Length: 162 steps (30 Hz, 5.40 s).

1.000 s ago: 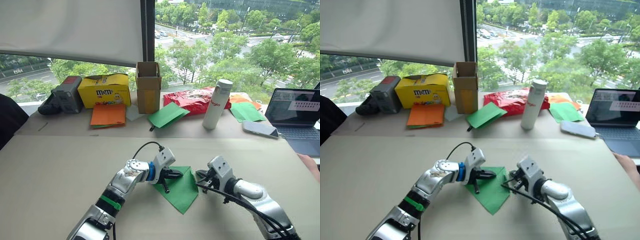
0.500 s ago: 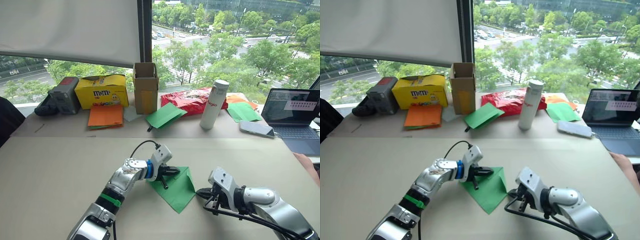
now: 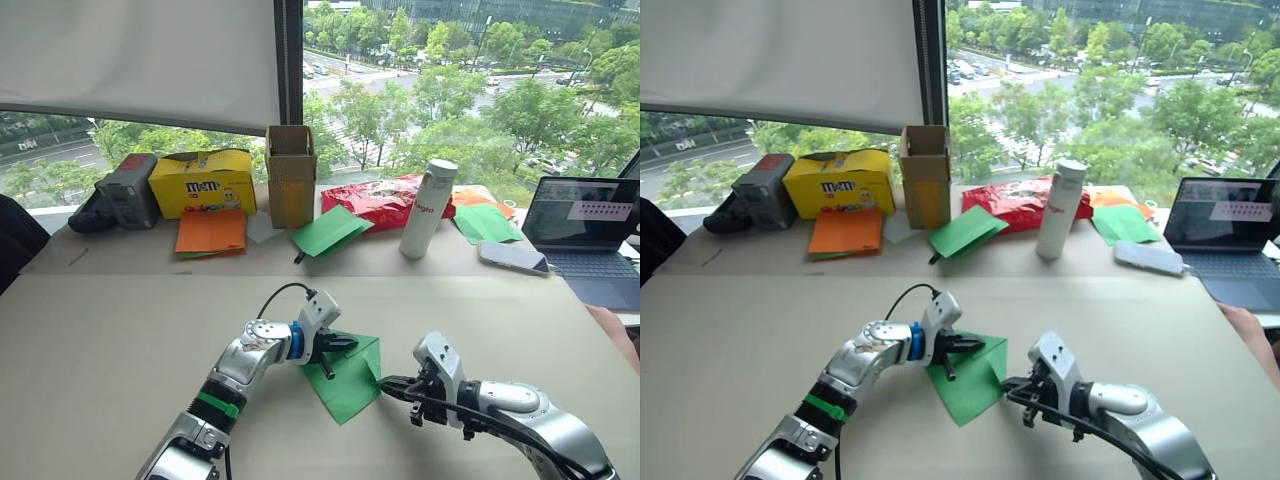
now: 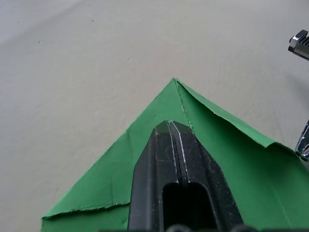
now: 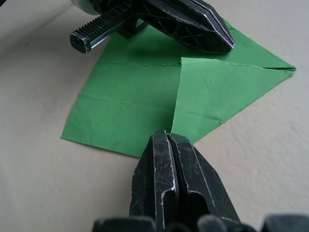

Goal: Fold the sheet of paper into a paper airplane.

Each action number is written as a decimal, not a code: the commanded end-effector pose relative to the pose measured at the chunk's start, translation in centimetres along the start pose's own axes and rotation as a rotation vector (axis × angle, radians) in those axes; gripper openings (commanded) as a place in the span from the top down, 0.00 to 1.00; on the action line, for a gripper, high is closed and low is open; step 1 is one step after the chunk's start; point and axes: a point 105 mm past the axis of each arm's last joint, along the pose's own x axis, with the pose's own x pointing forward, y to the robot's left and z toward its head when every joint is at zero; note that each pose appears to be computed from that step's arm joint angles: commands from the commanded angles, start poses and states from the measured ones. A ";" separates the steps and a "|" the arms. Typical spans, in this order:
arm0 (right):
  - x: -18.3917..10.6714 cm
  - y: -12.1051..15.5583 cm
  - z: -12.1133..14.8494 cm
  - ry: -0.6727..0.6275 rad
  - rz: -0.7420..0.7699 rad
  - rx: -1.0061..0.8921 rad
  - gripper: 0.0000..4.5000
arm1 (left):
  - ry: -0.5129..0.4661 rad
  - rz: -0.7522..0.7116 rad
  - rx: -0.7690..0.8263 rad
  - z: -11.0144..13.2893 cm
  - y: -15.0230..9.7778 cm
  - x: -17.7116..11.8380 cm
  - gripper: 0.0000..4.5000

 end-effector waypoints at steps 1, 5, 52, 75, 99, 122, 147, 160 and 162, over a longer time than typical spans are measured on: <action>-0.9 0.7 -0.2 0.064 0.025 -0.053 1.00 | 0.086 0.017 -0.065 -2.9 0.2 -0.1 0.99; -1.6 2.4 -1.2 0.173 0.113 -0.041 1.00 | 0.076 0.008 -0.059 -2.7 0.1 0.0 0.99; -0.5 -0.3 3.0 0.008 -0.064 -0.036 1.00 | 0.058 -0.011 -0.068 -2.5 -0.1 0.0 0.99; -1.4 -0.8 1.0 0.104 -0.083 0.033 0.94 | 0.067 -0.012 -0.059 -2.7 0.0 -0.4 1.00; -1.1 -3.2 1.8 -0.087 -0.333 0.335 0.70 | -0.072 -0.073 -0.104 0.1 0.4 -2.2 1.00; -3.3 -5.1 7.4 -0.104 -0.113 0.225 0.57 | -0.174 -0.197 0.024 3.6 -1.1 -8.8 1.00; -1.3 -1.2 2.1 -0.151 -0.200 0.508 0.98 | -0.110 -0.201 0.050 3.0 0.1 -9.2 1.00; -0.7 -1.6 7.2 0.071 0.139 -0.138 0.99 | -0.109 -0.206 -0.031 1.3 -0.2 -13.2 1.00; -0.2 -2.3 7.1 0.143 0.139 -0.274 0.99 | -0.109 -0.172 -0.040 1.1 0.3 -13.0 1.00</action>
